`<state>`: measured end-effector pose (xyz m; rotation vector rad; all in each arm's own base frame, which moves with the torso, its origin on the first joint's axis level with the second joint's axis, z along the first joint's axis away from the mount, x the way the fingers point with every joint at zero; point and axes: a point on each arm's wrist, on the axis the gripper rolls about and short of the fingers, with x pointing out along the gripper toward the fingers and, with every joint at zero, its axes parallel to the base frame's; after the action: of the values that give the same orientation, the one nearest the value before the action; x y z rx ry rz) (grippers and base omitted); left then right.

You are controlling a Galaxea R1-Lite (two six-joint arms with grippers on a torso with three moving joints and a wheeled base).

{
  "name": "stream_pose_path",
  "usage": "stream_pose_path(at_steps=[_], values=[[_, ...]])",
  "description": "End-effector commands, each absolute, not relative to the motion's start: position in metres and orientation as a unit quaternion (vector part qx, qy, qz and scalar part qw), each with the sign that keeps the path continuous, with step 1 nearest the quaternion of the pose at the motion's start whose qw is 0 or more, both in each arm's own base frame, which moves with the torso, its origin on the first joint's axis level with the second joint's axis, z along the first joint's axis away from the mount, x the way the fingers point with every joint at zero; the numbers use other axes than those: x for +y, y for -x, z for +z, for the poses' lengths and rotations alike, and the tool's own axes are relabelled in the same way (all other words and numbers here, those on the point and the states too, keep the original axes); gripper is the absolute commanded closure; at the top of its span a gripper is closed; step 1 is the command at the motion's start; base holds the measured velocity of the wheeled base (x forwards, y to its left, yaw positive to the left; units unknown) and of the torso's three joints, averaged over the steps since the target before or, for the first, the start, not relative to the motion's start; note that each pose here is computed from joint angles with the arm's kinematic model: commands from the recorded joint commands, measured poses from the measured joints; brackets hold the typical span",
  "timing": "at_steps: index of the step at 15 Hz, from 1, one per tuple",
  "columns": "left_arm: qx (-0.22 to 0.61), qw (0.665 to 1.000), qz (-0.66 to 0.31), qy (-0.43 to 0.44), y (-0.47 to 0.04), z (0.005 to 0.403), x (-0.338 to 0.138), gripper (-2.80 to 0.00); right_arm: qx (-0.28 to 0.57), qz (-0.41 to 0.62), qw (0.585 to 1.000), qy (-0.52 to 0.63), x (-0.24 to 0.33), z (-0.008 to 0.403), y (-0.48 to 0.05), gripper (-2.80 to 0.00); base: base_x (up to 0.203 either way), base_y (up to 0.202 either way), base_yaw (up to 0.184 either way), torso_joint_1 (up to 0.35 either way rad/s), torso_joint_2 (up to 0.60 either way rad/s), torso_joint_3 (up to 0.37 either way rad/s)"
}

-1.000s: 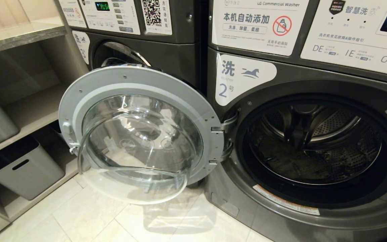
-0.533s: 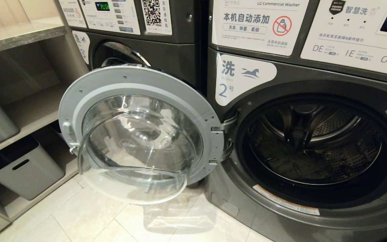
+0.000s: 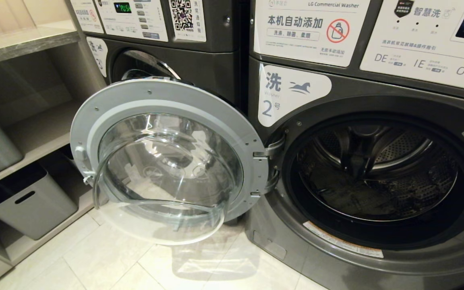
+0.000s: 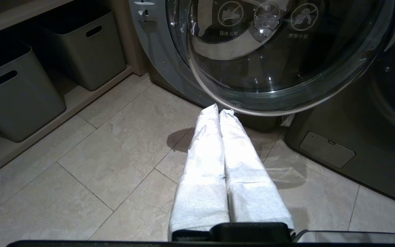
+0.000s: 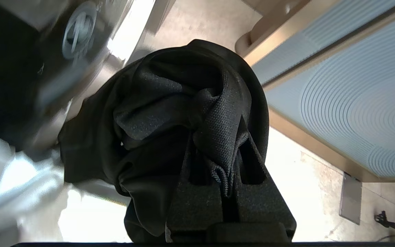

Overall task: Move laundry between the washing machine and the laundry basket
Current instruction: Pick a cloth and place it into the basket

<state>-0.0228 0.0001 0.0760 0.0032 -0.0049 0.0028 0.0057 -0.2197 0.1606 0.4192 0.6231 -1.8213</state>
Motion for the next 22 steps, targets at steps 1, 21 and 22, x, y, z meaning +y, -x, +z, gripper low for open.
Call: stream_pose_path(at_steps=[1,21,22], values=[[-0.003,1.000,0.002,-0.002,0.023,0.076,0.000,0.00,0.282,-0.771,0.537,-0.194,-0.247,0.147,-0.001,0.00,0.000,0.000,0.000,0.000,0.00,0.000],[-0.002,1.000,0.002,-0.002,0.023,0.076,0.000,0.00,0.268,-0.773,0.547,-0.178,-0.264,0.164,0.046,-2.80,0.000,0.000,0.000,0.000,0.00,0.000],[-0.003,1.000,0.002,-0.002,0.023,0.076,0.000,0.00,0.272,-0.764,0.560,-0.171,-0.252,0.166,0.043,-2.80,0.000,0.000,0.000,0.000,0.00,0.000]])
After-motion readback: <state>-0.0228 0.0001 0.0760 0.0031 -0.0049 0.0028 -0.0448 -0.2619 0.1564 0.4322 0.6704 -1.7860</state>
